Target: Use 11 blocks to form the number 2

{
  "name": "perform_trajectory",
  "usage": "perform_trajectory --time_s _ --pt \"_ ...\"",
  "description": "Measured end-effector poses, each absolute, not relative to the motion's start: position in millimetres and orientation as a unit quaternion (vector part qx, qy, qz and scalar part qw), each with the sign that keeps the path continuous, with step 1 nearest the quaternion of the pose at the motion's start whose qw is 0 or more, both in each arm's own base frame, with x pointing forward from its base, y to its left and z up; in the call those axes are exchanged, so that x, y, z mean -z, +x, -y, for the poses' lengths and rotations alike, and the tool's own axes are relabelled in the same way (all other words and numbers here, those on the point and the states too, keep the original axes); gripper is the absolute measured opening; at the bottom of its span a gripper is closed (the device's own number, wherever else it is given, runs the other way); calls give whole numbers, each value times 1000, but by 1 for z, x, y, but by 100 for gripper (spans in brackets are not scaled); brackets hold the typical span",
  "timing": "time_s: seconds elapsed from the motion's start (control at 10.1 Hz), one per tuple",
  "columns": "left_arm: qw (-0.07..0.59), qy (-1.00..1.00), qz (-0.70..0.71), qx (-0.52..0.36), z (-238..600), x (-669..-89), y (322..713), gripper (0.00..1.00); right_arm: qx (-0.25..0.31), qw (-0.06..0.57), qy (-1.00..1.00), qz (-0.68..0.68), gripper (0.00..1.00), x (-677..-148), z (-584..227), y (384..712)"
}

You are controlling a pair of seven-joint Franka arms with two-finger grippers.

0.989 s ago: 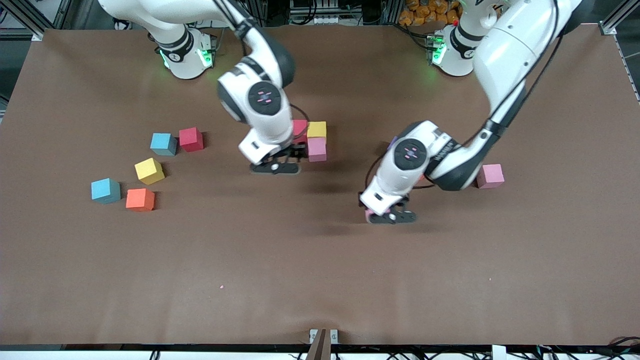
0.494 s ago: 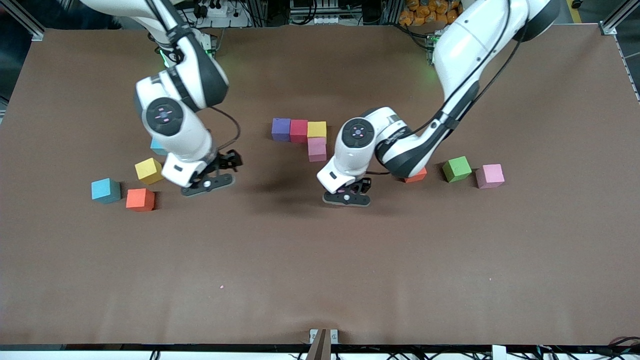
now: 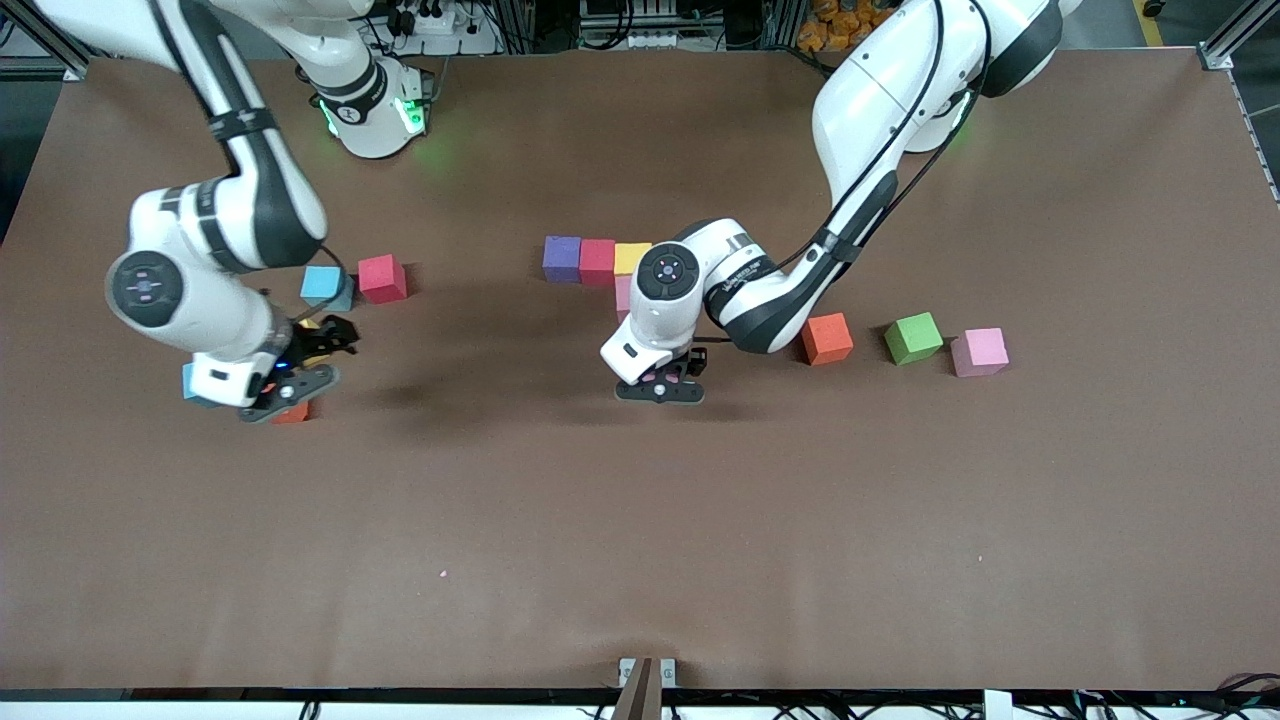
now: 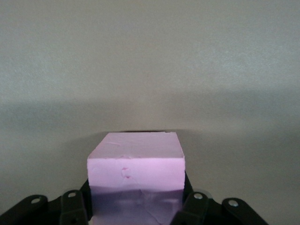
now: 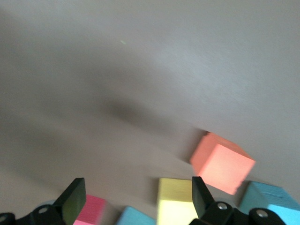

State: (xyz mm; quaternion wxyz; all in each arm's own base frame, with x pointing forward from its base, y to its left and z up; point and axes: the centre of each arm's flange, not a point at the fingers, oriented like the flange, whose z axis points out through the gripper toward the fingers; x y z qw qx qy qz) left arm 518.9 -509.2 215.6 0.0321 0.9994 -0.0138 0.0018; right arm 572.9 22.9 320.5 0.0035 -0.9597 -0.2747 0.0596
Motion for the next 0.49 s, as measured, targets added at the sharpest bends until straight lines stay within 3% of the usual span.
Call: perform_trajectory --time_s 0.3,0.49 --pt "35 999 11 20 521 -214 504 68 -72 18 -951 299 100 -290 36 556" --pt "25 999 15 29 523 -209 497 68 -47 13 -964 261 100 -285 68 557"
